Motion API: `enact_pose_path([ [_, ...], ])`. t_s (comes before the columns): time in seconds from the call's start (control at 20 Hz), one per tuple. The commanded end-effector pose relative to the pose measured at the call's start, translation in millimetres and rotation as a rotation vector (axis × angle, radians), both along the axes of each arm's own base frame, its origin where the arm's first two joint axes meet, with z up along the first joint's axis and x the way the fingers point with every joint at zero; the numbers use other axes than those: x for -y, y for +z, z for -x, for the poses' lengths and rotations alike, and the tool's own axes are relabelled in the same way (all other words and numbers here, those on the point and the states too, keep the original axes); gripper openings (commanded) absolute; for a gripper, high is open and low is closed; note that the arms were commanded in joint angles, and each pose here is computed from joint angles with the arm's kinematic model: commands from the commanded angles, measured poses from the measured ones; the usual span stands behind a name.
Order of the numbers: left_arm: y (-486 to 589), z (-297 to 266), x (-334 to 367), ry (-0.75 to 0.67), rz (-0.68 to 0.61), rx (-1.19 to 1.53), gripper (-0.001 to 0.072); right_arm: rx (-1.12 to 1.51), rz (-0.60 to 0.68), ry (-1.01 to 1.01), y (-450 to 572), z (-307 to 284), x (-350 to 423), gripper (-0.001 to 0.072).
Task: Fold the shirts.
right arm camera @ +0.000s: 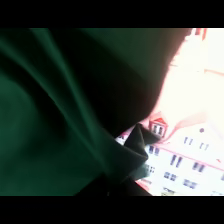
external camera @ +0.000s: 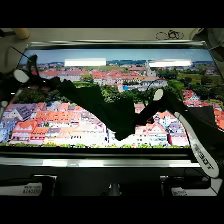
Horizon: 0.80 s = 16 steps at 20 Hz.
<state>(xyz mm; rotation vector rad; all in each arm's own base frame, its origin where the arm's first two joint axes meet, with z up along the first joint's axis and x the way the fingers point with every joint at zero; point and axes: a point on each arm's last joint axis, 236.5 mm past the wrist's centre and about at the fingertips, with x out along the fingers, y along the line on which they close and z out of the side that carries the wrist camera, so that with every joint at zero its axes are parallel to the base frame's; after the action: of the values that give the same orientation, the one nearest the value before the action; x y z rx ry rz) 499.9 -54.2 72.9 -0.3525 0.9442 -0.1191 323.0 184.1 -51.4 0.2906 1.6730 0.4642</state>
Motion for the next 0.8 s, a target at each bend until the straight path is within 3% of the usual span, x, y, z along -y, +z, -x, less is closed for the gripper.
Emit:
enact_pose_path([
  [0.0, 158.2, 42.2, -0.2, -0.099, -0.116, 0.375, 0.0030, 0.382, 0.085, 0.014, 120.5, -46.7, 46.4, 0.0019],
  [0.15, 312.5, 144.4, -8.7, -0.055, -0.188, 0.764, 0.0030, 0.989, 0.197, -0.170, 327.8, -54.2, 117.5, 0.0020],
  [0.3, 368.9, 239.0, -29.2, 0.092, -0.155, 0.921, 0.0030, 1.399, 0.154, -0.345, 461.8, 12.4, 140.3, 0.0020],
  [0.5, 353.2, 279.8, -31.0, 0.112, -0.142, 0.916, 0.0029, 1.365, 0.123, -0.388, 464.9, 62.6, 141.6, 0.0021],
  [0.75, 273.1, 232.3, -40.8, 0.114, -0.191, 0.710, 0.0029, 1.236, 0.239, -0.380, 426.0, 25.4, 157.9, 0.0021],
])
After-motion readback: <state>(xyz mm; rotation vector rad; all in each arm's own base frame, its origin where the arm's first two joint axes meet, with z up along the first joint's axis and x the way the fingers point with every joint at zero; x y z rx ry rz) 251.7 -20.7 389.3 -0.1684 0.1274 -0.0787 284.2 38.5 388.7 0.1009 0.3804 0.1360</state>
